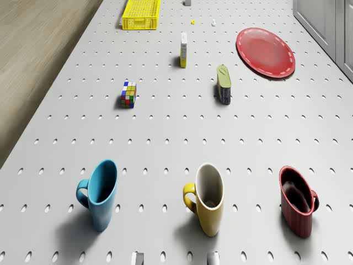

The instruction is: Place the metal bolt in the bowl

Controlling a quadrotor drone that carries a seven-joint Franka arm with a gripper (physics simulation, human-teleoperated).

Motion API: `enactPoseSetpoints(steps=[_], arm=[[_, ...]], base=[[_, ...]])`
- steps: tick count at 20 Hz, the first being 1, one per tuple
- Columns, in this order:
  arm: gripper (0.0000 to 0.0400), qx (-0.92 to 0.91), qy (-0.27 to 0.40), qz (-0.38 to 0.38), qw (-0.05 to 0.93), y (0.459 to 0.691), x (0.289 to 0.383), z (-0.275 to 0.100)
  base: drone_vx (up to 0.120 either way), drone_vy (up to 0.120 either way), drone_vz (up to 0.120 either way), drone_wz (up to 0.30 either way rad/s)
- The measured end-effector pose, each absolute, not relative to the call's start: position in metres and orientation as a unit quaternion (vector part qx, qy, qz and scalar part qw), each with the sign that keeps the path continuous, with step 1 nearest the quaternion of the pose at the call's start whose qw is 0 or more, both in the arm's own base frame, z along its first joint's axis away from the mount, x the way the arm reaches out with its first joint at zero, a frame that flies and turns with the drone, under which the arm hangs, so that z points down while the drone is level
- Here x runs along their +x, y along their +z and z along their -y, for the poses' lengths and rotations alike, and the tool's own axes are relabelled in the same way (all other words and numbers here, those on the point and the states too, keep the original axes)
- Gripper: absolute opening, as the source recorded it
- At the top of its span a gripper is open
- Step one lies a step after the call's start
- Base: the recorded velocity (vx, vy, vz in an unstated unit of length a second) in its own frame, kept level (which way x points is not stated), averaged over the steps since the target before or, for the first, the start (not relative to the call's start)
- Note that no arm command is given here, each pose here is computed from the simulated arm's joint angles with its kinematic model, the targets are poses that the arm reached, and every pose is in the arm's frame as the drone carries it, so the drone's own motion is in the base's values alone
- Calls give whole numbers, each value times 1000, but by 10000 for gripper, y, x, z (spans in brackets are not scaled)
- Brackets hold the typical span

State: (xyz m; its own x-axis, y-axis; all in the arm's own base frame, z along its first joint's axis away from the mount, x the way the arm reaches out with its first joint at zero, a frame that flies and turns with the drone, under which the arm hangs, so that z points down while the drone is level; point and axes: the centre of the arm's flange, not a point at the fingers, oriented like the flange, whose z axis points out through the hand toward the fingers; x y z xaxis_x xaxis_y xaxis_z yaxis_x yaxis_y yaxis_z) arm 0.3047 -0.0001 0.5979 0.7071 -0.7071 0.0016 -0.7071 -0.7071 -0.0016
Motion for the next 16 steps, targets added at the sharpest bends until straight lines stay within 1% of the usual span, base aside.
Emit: enactPoseSetpoints(steps=[2, 3, 10, 16], arm=[[400, -924, -2, -383, 1, 6131, 3021, 1], [400, -924, -2, -383, 1, 6204, 3014, 1], [400, -924, -5, -383, 2, 6642, 3025, 1], [400, -924, -7, -383, 3, 6832, 3040, 0]], base=[[0, -100, 0, 0], [80, -120, 0, 0], [120, -120, 0, 0], [120, -120, 0, 0]])
